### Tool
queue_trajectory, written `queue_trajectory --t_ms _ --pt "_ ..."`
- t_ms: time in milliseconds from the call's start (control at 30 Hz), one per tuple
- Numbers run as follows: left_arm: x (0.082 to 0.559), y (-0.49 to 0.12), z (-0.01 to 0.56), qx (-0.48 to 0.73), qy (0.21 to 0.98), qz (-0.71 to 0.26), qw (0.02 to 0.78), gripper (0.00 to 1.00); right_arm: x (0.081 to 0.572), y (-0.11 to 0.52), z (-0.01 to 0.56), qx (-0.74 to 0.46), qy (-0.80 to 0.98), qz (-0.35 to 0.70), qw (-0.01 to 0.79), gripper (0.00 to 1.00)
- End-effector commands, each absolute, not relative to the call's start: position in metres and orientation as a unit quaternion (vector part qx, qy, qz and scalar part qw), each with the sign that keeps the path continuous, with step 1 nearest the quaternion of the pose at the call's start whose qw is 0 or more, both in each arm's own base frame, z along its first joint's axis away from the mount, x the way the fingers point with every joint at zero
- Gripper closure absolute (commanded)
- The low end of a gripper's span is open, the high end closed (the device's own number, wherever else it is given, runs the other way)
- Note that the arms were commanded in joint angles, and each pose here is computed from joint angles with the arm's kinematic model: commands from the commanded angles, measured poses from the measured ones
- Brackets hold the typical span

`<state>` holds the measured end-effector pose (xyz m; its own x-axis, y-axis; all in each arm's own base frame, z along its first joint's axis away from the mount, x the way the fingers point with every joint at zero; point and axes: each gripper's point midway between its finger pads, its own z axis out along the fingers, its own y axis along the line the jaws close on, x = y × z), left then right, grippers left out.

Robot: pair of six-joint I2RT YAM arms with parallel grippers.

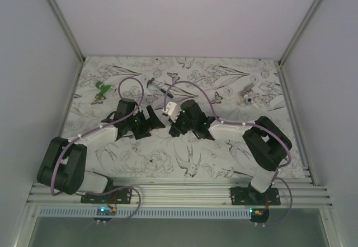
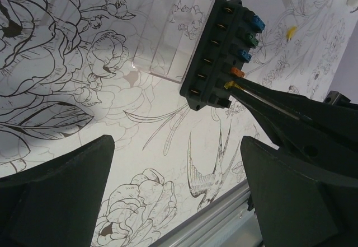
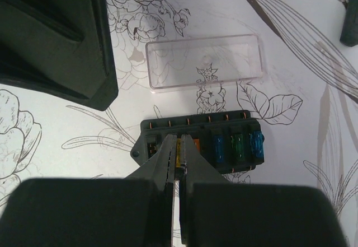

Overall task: Snap on the fuse box
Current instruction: Install the fuse at the fuse box base.

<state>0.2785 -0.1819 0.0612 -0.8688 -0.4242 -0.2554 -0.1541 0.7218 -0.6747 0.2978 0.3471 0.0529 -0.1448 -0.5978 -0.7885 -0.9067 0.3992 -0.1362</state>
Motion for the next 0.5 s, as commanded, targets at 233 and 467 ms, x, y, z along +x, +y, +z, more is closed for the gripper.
queue_trajectory --t_ms 233,467 --pt "0.276 -0.182 0.062 -0.161 0.906 -0.342 0.188 0.0 0.274 0.343 0.038 -0.534 0.724 0.16 0.406 1.0" --pt "0.274 -0.181 0.063 -0.162 0.906 -0.341 0.191 0.0 0.256 0.35 0.048 -0.529 0.718 0.16 0.423 1.0"
